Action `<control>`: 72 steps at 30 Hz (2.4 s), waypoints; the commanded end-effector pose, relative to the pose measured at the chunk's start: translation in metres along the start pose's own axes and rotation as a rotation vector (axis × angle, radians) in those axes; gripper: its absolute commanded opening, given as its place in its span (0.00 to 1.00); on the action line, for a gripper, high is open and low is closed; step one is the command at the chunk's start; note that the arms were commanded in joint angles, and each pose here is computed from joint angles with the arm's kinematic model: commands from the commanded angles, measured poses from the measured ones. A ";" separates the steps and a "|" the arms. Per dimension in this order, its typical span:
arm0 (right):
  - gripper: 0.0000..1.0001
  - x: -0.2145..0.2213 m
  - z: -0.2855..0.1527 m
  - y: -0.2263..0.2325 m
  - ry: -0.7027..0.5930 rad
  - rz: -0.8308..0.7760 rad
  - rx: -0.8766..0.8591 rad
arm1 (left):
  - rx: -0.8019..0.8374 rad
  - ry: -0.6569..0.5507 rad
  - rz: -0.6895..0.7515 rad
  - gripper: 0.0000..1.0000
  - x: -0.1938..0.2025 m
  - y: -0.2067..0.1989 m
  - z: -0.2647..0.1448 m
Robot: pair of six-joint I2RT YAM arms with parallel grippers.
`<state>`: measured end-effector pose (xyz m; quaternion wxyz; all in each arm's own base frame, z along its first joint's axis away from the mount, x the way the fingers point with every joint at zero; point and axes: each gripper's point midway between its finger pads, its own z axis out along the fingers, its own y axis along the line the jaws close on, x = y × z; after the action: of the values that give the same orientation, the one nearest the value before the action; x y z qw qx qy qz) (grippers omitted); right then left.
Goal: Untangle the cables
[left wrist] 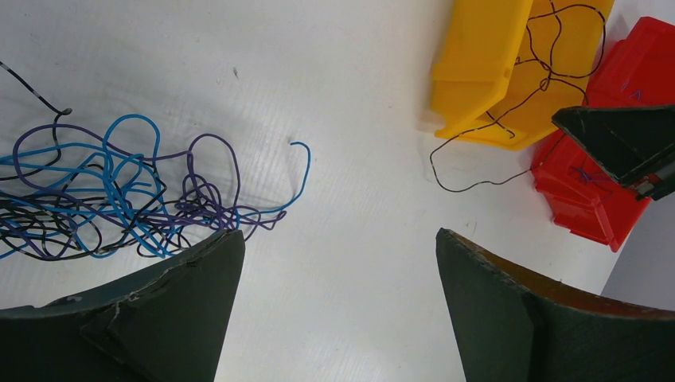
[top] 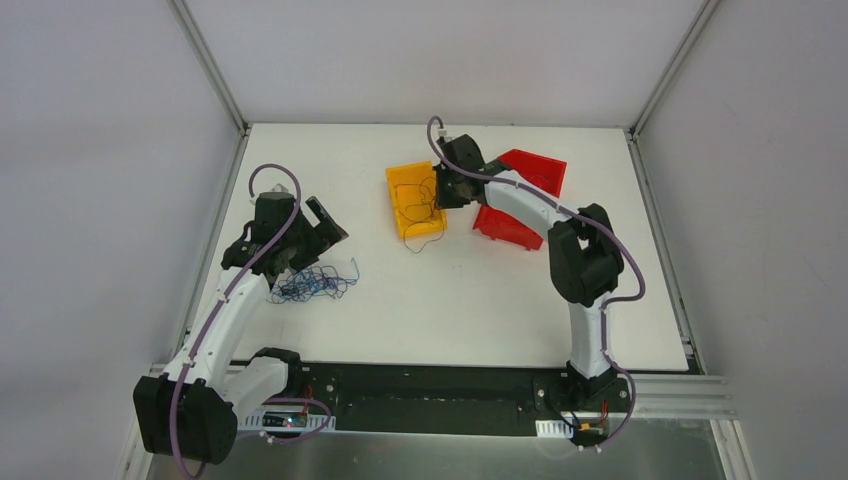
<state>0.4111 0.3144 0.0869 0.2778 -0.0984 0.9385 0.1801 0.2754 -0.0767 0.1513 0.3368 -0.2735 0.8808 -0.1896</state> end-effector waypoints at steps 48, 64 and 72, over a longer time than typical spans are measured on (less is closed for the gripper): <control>0.00 -0.047 0.039 0.018 0.004 -0.129 -0.015 | -0.031 -0.001 0.066 0.93 -0.007 -0.001 -0.006; 0.58 -0.117 -0.093 0.056 -0.224 -0.142 -0.103 | -0.018 0.032 0.048 0.94 0.006 0.002 -0.005; 0.83 -0.091 -0.140 0.045 -0.278 -0.117 -0.114 | -0.052 0.088 0.056 0.99 0.017 0.002 0.005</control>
<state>0.4215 0.3201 0.2313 0.3756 -0.1498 0.8888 0.2154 0.2671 -0.0815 0.1394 0.3064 -0.2502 0.9022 -0.1716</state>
